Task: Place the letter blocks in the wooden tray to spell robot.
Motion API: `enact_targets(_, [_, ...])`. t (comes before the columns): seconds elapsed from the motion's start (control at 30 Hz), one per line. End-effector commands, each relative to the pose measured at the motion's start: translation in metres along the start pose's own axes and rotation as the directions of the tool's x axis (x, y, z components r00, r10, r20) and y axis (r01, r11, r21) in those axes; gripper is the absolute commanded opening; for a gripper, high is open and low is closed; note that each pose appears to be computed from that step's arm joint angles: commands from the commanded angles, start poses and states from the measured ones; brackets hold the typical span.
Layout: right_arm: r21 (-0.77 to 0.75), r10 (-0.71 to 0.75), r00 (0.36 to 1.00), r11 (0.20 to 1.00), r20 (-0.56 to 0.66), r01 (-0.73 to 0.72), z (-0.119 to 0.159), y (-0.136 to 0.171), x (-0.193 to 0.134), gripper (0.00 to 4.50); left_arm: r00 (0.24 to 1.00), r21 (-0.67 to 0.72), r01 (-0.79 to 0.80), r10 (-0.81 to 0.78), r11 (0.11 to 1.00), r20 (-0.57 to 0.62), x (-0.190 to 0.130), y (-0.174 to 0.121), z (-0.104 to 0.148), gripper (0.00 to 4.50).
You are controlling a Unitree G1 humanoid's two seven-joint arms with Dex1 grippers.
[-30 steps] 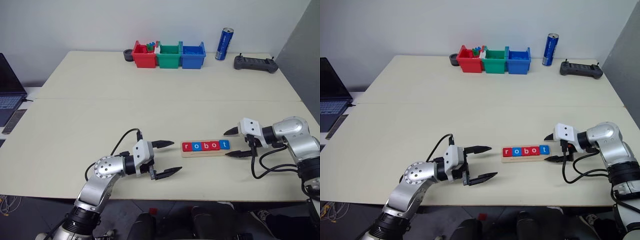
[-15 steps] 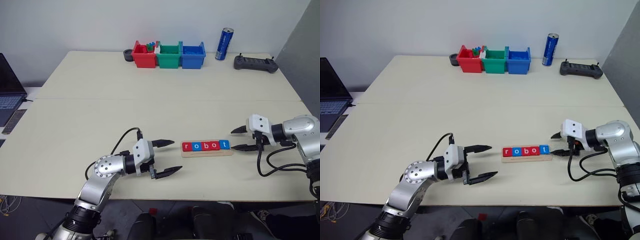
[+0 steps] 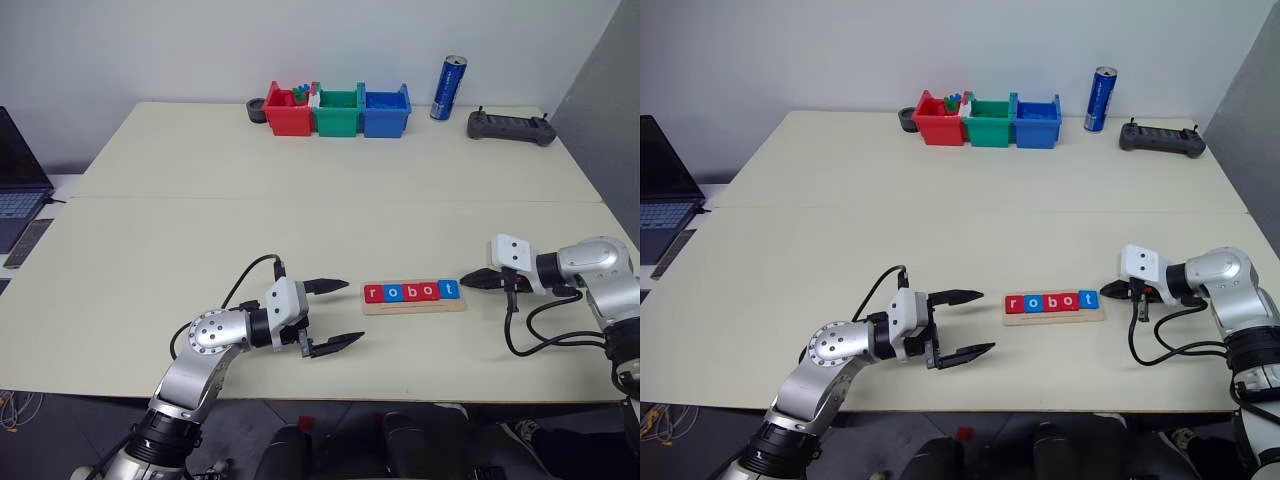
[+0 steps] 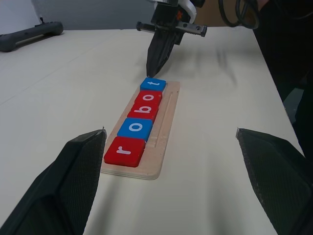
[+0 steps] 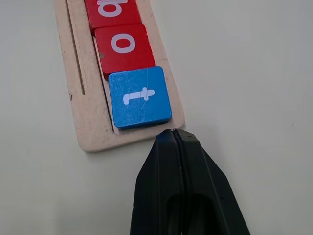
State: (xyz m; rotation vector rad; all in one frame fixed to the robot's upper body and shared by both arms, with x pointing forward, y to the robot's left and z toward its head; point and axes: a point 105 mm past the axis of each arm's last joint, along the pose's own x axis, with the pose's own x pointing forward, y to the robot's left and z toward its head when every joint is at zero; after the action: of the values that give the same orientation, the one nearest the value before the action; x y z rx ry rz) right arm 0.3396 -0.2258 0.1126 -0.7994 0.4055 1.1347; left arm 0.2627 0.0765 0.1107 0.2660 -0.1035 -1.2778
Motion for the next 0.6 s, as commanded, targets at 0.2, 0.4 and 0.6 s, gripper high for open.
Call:
enact_targets(0.2, [-0.051,-0.022,0.999,0.998,0.023,0.023,0.013,-0.008,0.002,0.03,1.000,0.037,0.002,-0.002,0.999,0.021,0.000,0.000,0.009,4.50])
enact_targets(0.4, [-0.057,-0.012,0.999,0.998,0.032,0.014,0.016,-0.007,0.003,0.03,1.000,0.037,-0.002,0.001,0.999,0.017,-0.002,0.001,0.009,4.50])
enact_targets(0.6, [-0.065,0.002,0.999,0.998,0.039,0.000,0.019,-0.004,0.005,0.03,1.000,0.042,-0.003,0.002,0.999,0.020,0.000,0.003,0.010,4.50])
